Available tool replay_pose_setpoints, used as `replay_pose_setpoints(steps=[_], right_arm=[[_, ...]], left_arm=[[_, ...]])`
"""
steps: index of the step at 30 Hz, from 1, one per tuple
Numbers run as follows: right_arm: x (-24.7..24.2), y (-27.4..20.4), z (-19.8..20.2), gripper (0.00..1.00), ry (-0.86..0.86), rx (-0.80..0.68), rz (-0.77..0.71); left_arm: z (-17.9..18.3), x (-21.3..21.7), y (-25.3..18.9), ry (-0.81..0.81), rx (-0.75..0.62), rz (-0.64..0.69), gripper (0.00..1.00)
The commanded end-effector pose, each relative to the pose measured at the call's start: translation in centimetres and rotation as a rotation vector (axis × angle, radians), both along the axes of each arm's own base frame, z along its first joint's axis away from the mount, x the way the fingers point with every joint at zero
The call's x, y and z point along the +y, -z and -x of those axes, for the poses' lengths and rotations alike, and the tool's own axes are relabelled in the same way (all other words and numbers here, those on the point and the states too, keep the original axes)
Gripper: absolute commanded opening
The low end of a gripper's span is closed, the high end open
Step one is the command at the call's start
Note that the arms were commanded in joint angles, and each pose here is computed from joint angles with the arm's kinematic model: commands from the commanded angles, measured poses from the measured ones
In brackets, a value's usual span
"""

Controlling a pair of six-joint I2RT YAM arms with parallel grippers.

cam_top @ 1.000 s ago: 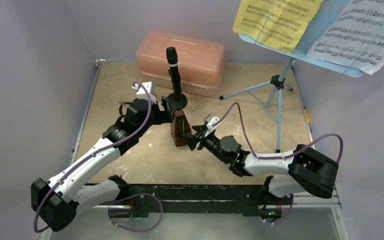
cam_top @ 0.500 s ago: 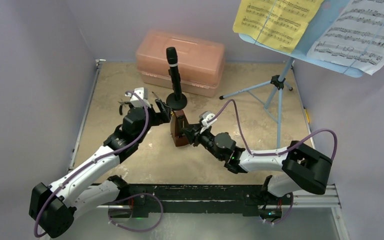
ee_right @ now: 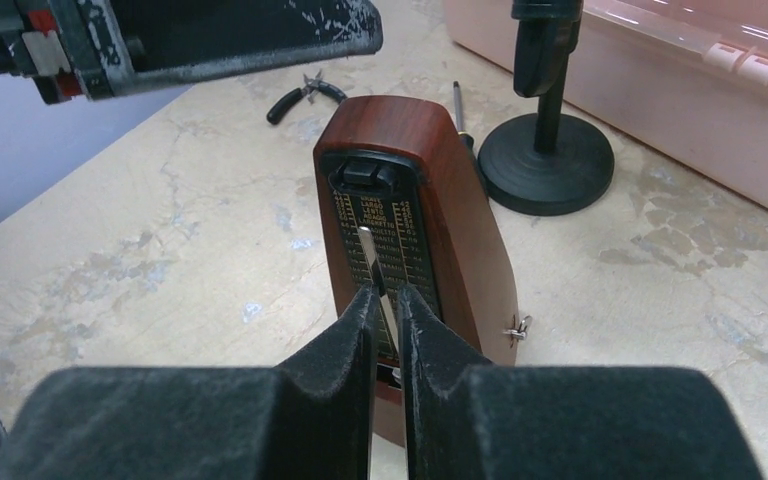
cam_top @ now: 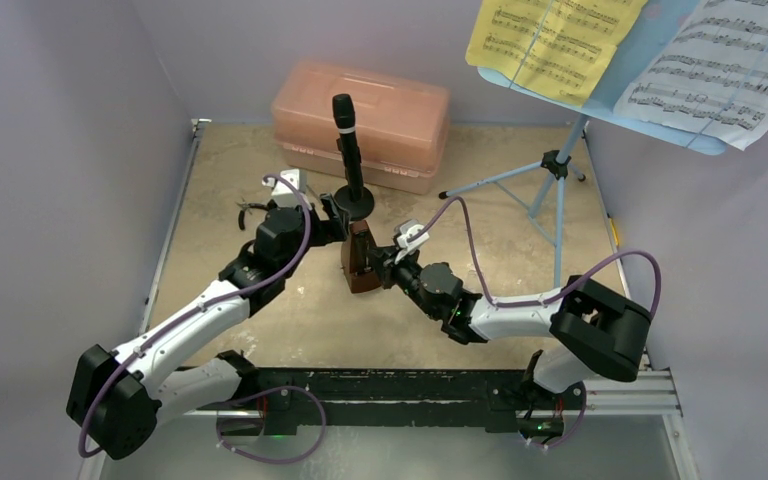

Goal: Pack up the instrument practice props
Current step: Hook the pendulum onto the metronome.

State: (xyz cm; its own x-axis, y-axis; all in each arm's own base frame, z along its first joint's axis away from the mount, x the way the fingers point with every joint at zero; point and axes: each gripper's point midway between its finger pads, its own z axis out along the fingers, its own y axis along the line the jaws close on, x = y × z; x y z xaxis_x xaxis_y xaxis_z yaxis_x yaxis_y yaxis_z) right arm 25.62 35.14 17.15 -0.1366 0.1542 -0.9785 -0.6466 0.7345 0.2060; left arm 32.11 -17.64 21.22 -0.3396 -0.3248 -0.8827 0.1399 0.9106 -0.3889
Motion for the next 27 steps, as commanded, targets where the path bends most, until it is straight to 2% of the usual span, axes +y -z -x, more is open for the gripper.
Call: replay_pose_setpoints(steps=[1, 10, 18, 27], right_arm=[[0.2, -2.6, -1.0, 0.13, 0.047, -0.05, -0.057], [0.6, -2.4, -1.3, 0.1, 0.051, -0.047, -0.049], [0.9, -1.9, -1.0, 0.04, 0.03, -0.027, -0.027], [1.1, -1.5, -1.2, 0.02, 0.032, -0.008, -0.011]], left_arm=[[-0.4, -1.4, -3.1, 0.077, -0.082, 0.03, 0.83], [0.4, -3.5, -1.5, 0.201, -0.041, 0.04, 0.83], [1.4, -4.5, -2.1, 0.278, -0.068, 0.075, 0.78], [2.2, -5.4, -2.0, 0.344, -0.065, 0.092, 0.76]])
